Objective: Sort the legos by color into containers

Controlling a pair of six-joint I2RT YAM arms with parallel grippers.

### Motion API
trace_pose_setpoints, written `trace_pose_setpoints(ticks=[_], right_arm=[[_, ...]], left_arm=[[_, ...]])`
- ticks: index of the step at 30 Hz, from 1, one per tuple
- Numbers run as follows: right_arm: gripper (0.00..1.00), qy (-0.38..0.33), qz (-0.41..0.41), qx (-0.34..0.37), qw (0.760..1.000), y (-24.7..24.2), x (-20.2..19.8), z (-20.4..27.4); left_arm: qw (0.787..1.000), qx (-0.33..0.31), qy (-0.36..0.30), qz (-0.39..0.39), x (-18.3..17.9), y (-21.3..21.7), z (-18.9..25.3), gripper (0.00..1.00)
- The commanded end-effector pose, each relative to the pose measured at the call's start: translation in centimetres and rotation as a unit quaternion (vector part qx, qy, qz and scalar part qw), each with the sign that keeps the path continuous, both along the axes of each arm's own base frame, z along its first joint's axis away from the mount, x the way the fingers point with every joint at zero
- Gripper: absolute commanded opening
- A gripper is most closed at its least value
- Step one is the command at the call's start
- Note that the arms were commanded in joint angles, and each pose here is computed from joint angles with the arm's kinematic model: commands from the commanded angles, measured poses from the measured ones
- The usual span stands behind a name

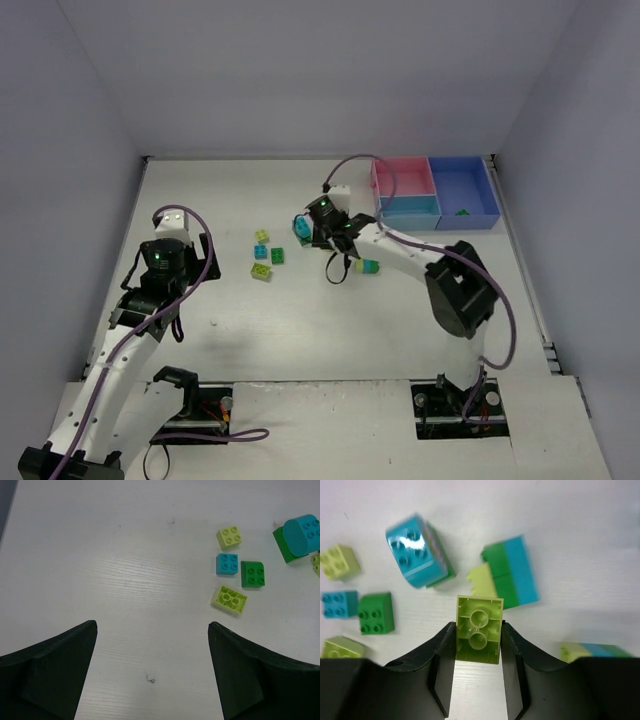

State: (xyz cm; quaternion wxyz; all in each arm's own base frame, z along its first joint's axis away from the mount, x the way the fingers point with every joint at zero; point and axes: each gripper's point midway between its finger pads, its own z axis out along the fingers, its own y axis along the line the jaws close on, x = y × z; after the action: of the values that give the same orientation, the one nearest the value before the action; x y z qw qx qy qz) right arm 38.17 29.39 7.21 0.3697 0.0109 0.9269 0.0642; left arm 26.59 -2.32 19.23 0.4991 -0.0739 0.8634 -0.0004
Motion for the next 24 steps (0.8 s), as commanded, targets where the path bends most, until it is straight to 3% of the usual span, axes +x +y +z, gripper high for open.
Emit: trace_pose_setpoints(ticks=[1, 4, 9, 11, 17, 19, 20, 23, 24], right_arm=[[0.00, -0.104, -0.047, 0.036, 0.993, -5.6, 4.1, 10.1], [0.01, -0.139, -0.066, 0.015, 0.988, -10.7, 6.9, 13.5], [0.04, -0.148, -0.081, 0.005, 0.986, -16.9, 12.2, 14.6], [0.05, -0.148, -0.100, 0.006, 0.984, -19.3, 14.7, 14.2], [0.20, -0.130, -0.099, -0.004, 0.987, -21.8, 20.1, 10.3], [0.32, -0.130, -0.097, -0.008, 0.987, -22.0, 21.3, 9.6], [0.46, -0.129, -0.089, -0.009, 0.988, -21.8, 21.7, 9.3], [0.69, -0.136, -0.063, -0.007, 0.989, -21.0, 22.4, 9.8], [0.72, -0.143, -0.056, -0.005, 0.988, -20.8, 22.2, 10.6]], left_arm=[[0.999, -0.003, -0.033, -0.008, 1.1, -0.5, 1.9, 0.85], [0.999, -0.004, -0.033, -0.009, 1.2, -0.5, 2.0, 0.85], [0.999, -0.002, -0.031, -0.008, 1.1, -0.5, 1.9, 0.85], [0.999, -0.002, -0.032, -0.008, 1.1, -0.4, 1.9, 0.85], [0.999, -0.002, -0.030, -0.012, 1.1, -0.6, 1.7, 0.85], [0.999, -0.002, -0.030, -0.013, 1.1, -0.6, 1.7, 0.85], [0.999, -0.002, -0.031, -0.013, 1.1, -0.6, 1.8, 0.85], [0.999, 0.000, -0.031, -0.010, 1.0, -0.4, 1.8, 0.85], [0.999, 0.000, -0.032, -0.010, 1.0, -0.4, 1.9, 0.85]])
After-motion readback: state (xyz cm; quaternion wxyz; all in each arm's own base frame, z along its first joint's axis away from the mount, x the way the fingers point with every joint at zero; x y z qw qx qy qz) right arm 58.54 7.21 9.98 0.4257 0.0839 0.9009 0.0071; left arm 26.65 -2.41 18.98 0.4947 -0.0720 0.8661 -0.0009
